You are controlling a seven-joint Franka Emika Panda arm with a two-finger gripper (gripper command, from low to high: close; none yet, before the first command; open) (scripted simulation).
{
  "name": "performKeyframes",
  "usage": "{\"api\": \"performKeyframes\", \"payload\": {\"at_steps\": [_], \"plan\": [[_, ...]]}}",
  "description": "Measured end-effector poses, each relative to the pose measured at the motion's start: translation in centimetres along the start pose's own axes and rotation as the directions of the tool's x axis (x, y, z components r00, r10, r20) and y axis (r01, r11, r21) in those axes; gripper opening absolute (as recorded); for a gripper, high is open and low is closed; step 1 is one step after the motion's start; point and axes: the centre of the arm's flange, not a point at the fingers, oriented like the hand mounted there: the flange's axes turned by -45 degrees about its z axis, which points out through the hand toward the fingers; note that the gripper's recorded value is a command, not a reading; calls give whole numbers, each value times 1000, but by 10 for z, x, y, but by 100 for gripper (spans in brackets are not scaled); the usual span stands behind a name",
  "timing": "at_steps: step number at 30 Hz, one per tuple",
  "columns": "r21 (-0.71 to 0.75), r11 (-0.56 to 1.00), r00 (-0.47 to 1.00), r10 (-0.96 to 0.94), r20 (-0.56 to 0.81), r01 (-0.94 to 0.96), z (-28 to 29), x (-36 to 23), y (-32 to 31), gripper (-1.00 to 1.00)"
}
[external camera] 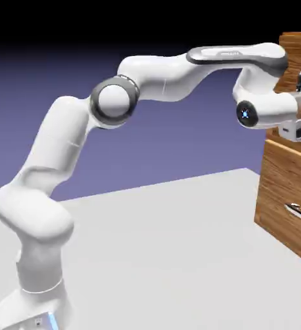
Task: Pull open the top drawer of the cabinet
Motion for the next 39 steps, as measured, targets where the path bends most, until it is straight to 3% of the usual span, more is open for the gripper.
{"api": "performKeyframes", "payload": {"at_steps": [26, 39], "plan": [[0, 1000, 1000, -1, 1, 1, -224, 0, 0, -100], [32, 999, 999, -33, -20, 34, -269, -3, -12, -100]]}}
